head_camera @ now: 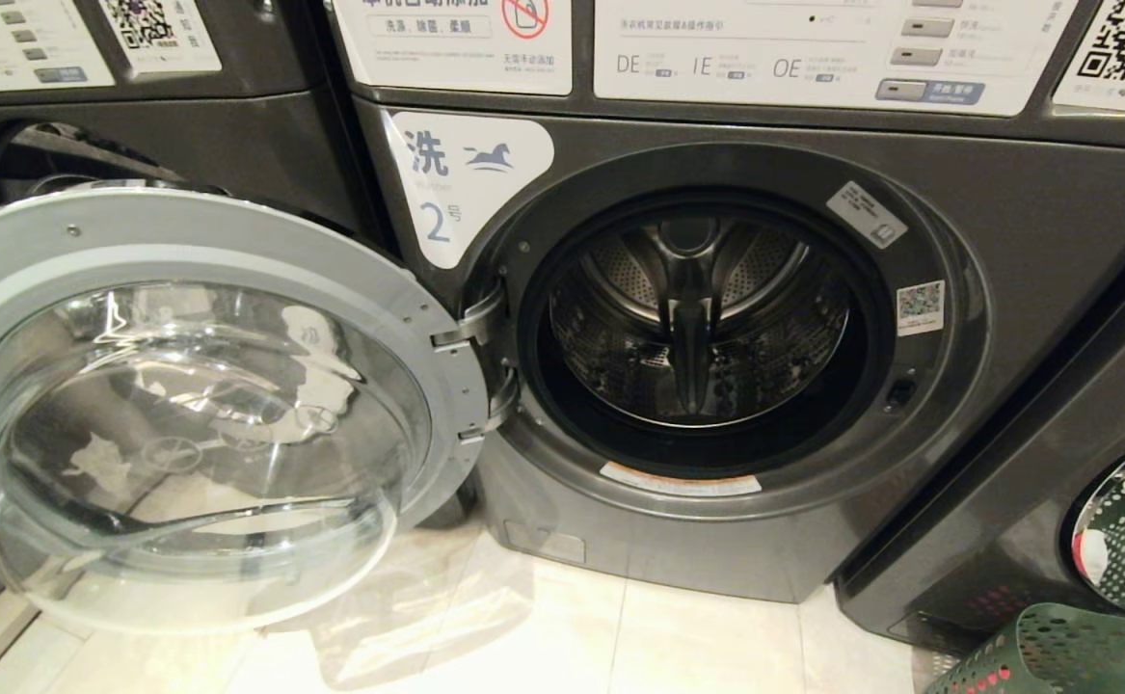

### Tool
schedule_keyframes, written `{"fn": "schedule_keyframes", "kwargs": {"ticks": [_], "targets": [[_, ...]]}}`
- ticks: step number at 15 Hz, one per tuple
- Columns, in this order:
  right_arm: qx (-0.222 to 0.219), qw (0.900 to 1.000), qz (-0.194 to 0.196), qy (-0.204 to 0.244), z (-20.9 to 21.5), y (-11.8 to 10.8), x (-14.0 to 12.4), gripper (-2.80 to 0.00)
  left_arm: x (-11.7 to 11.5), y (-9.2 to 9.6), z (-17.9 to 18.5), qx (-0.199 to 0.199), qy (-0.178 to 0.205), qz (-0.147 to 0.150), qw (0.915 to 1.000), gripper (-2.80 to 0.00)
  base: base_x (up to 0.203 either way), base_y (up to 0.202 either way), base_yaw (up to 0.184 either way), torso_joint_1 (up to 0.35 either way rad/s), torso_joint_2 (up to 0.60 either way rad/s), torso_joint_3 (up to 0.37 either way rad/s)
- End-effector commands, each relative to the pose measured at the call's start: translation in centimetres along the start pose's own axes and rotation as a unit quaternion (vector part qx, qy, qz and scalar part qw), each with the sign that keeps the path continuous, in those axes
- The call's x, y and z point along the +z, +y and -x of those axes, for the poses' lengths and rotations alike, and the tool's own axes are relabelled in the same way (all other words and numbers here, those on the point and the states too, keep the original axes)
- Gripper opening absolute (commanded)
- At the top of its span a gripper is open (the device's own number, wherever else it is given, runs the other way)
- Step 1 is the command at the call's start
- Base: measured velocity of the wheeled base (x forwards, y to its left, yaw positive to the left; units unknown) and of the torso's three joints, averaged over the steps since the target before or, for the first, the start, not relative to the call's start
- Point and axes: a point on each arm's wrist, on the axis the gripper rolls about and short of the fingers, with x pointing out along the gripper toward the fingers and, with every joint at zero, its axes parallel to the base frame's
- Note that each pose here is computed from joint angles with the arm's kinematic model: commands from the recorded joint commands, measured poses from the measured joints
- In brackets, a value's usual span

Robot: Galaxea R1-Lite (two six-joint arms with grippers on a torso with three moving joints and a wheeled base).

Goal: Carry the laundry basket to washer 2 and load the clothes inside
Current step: Place the clothes into the washing machine

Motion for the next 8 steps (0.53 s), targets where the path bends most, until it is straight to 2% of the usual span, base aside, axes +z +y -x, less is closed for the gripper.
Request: {"fn": "schedule_keyframes", "kwargs": {"ticks": [1,8], "targets": [[0.0,1.0,-0.001,0.017,-0.19,0.0,-0.95,-2.8,-0.04,0.0,-0.02,0.001,0.001,0.0,1.0,-2.8,0.0,0.0,0.0,0.003,0.01,-0.207],[0.0,1.0,0.001,0.017,-0.19,0.0,-0.95,-2.8,-0.04,0.0,-0.02,0.001,0.001,0.0,1.0,-2.8,0.0,0.0,0.0,0.003,0.01,-0.198]]}}
